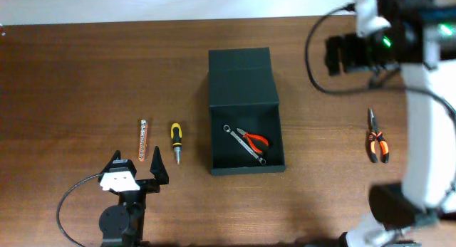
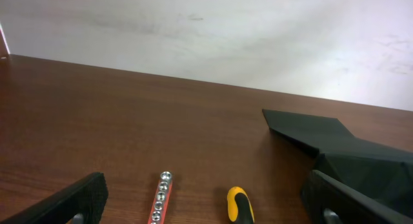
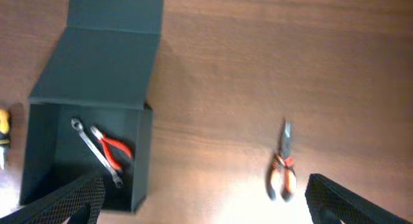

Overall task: Pack container
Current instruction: 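Withdraw the right gripper right toward the orange needle-nose pliers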

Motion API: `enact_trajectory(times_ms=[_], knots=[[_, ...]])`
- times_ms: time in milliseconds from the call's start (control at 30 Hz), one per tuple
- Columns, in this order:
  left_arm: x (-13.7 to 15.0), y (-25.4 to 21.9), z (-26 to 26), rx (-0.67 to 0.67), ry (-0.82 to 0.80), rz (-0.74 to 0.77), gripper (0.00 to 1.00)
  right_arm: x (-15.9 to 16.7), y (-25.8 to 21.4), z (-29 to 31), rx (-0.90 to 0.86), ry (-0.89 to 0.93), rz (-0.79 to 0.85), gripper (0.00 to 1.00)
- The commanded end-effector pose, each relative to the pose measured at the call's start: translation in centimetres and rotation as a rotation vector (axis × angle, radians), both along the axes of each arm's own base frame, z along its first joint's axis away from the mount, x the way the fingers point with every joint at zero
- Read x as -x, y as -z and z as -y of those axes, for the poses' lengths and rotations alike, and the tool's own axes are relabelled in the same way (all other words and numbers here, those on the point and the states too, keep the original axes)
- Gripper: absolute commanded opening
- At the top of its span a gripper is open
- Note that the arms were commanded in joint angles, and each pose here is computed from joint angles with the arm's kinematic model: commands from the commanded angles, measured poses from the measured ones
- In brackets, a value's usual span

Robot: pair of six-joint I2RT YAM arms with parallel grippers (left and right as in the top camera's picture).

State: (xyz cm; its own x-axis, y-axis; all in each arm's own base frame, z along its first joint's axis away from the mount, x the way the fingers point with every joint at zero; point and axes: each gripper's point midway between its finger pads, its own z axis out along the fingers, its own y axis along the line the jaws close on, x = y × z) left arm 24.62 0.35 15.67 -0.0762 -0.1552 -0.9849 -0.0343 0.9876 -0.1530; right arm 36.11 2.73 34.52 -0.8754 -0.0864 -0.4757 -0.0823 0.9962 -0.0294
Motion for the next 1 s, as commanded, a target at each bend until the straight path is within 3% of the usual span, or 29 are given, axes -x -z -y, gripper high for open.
enact_trajectory(times_ms=[0, 200, 600, 967], knots=[[0.0, 0.2, 0.2, -0.015, 0.012, -0.006, 0.99, 3.5, 0.3, 3.2, 0.077, 0.096, -0.032, 0.99], [0.0, 0.2, 0.2, -0.015, 0.012, -0.006, 0.99, 7.4, 4.8, 7.0, 0.081, 0.215, -0.191, 0.99], [0.0, 0.2, 0.2, -0.015, 0.012, -0.006, 0.99, 5.7, 14.1, 11.3, 0.004, 0.344, -0.273, 0.99], [0.0, 0.2, 0.2, -0.015, 0.012, -0.006, 0.99, 6.8, 23.9, 11.3, -0.059, 0.32, -0.342, 0.99]])
